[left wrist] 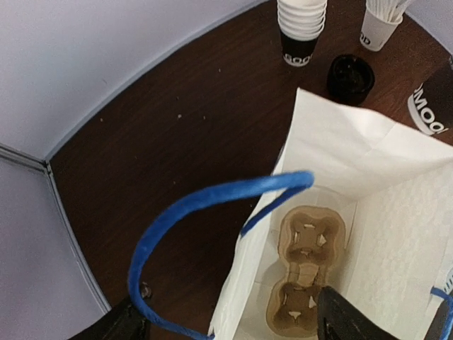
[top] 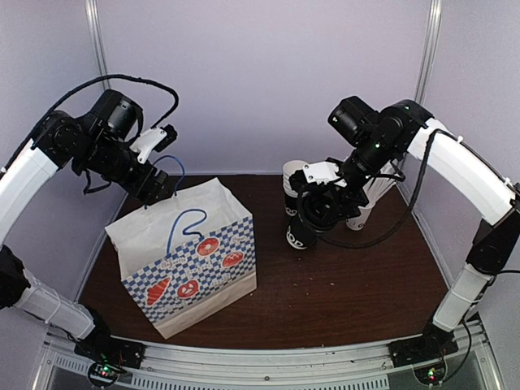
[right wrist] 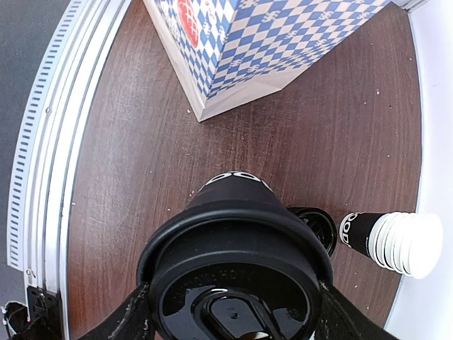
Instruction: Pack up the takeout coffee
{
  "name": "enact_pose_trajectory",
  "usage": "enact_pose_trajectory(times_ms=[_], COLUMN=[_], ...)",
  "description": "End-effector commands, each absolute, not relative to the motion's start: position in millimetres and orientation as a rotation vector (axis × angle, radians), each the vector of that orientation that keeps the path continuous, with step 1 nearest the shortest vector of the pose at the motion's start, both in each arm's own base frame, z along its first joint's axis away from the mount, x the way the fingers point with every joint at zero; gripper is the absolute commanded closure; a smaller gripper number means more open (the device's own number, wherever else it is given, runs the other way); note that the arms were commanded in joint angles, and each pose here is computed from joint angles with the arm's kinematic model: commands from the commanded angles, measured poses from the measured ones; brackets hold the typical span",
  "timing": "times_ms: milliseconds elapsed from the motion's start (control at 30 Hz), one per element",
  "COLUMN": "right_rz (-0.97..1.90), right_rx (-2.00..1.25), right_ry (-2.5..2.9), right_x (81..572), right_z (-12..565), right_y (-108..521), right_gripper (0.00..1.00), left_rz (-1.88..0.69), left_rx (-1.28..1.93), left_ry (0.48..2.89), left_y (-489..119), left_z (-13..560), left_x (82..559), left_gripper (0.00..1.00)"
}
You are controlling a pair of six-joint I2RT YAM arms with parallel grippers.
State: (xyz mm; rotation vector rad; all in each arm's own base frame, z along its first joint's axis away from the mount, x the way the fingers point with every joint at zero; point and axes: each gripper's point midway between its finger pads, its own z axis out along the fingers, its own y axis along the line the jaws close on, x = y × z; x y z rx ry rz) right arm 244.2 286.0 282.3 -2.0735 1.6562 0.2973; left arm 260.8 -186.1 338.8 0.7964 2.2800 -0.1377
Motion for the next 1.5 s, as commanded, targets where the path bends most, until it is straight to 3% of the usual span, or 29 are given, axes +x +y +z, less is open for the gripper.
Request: enact_pose_trajectory(times_ms=[0, 267, 400, 567, 633, 667, 833, 1067, 1233, 1467], right_rz=[0.341, 0.364, 0.350, 0.274, 0.292, 0.301, 0.300, 0.526, 0.517, 0.357], right_rx=[-1.998, -1.942, -1.897, -1.805, -1.726, -1.694, -1.543, -1.495, -1.649, -1.943], right_ry=[1.693, 1.695, 1.689, 1.697, 1.689, 1.686, 1.607, 1.416, 1.328, 1.257], right_x=[240.4, 236.3, 237.3, 253.0, 265.1, 271.6, 299.1, 278.1, 249.1, 210.5], right_z=[295.5, 309.4, 324.2, 340.2, 352.5, 357.7, 402.4, 464.7, 453.7, 396.2], right_y=[282.8, 281.9, 278.5, 270.6, 270.7, 271.4, 283.9, 314.0, 336.5, 364.2], right_gripper=[0.30, 0.30, 0.30, 0.29, 0.29, 0.29, 0.28, 0.28, 0.28, 0.30], left_rz=[-0.102, -0.342, -0.408, -0.518, -0.552, -0.551, -0.529, -0.539, -0.519, -0.483], left_rx=[0.731, 0.743, 0.797, 0.868, 0.886, 0.886, 0.922, 0.986, 1.051, 1.109], left_ry=[2.449, 2.507, 2.570, 2.531, 2.509, 2.506, 2.423, 2.309, 2.313, 2.297], left_y=[-155.8, -158.2, -168.2, -186.4, -193.3, -195.0, -204.2, -233.6, -256.2, -279.4], left_z=[314.3, 295.9, 278.0, 281.5, 284.5, 285.3, 305.4, 334.0, 322.6, 308.9], left_x=[243.9, 241.9, 247.8, 253.1, 256.8, 260.5, 274.8, 282.3, 282.7, 280.6], left_gripper=[0.21, 0.31, 0.45, 0.70, 0.94, 1.00, 1.00, 1.00, 1.00, 1.00])
